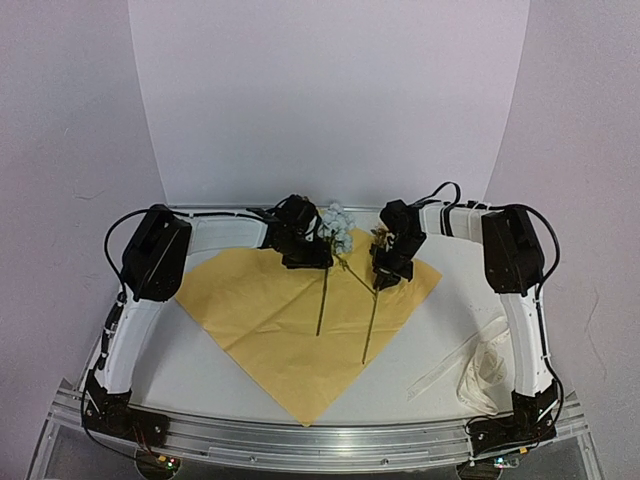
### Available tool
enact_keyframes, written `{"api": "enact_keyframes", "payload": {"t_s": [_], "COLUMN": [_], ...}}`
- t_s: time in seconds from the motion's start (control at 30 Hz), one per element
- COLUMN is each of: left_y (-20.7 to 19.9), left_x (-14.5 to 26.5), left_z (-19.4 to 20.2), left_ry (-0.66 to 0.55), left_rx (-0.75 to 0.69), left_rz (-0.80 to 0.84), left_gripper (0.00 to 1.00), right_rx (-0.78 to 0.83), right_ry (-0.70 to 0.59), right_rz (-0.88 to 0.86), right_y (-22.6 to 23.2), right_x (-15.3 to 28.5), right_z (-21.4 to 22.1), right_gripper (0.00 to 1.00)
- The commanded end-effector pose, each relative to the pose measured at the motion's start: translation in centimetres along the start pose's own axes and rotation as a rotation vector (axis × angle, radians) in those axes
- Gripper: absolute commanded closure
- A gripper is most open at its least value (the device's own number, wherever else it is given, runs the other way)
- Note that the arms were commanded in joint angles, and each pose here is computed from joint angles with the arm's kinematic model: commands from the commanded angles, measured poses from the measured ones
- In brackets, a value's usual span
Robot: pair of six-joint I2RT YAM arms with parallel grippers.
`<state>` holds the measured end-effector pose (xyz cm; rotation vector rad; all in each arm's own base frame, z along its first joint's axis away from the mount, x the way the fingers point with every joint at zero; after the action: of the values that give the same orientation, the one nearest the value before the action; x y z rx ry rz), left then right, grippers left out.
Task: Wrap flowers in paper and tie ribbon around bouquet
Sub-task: Pick up the fake flower from the flattened wrapping paper, then place the fake flower on the flattened wrapping paper.
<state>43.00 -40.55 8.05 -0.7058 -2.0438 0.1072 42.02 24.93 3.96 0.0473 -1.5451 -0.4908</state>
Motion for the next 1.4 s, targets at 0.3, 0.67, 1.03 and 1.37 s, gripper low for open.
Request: {"api": "enact_keyframes", "payload": {"t_s": [0.3,0.67,1.03,1.37], "left_y": [-1.3,-0.6,-2.0,5.4], "left_x": [-1.2,6.0,11.7,8.3], "left_z": [-1.5,-5.0,-7.5,-6.7], "left_ry": [-0.048,-0.236,-0.354,-0.308], "left_rx": [-0.031,0.032,0.141,0.391], "left_rz": [-0.011,-0.095,0.039,-0.063], "left_gripper": [0.78,1.0,1.0,1.0], "right_rx": [0.053,0.107,0.092,0.08], "right_ry": [0.08,0.2,0.257,0.254], "right_rz": [-0.075,-0.065,0.007,0.02], "right_y": [0.6,-2.0,-3.9,-4.1], "right_x": [3.0,3.4,3.4,3.4], "right_z": [3.0,5.3,6.4,6.3], "right_gripper": [1.0,1.0,1.0,1.0]}}
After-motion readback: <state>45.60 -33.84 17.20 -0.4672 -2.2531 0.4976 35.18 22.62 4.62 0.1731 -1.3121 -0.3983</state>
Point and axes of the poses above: each gripper's point midway between its finger pads, its own x axis back along the fingers, its own y axis along the line the jaws close on, z = x × y, the point moved 3 cm from there along x, back along the fingers, and after that the axes turned 5 degrees about -x, right-handed, at the moved point
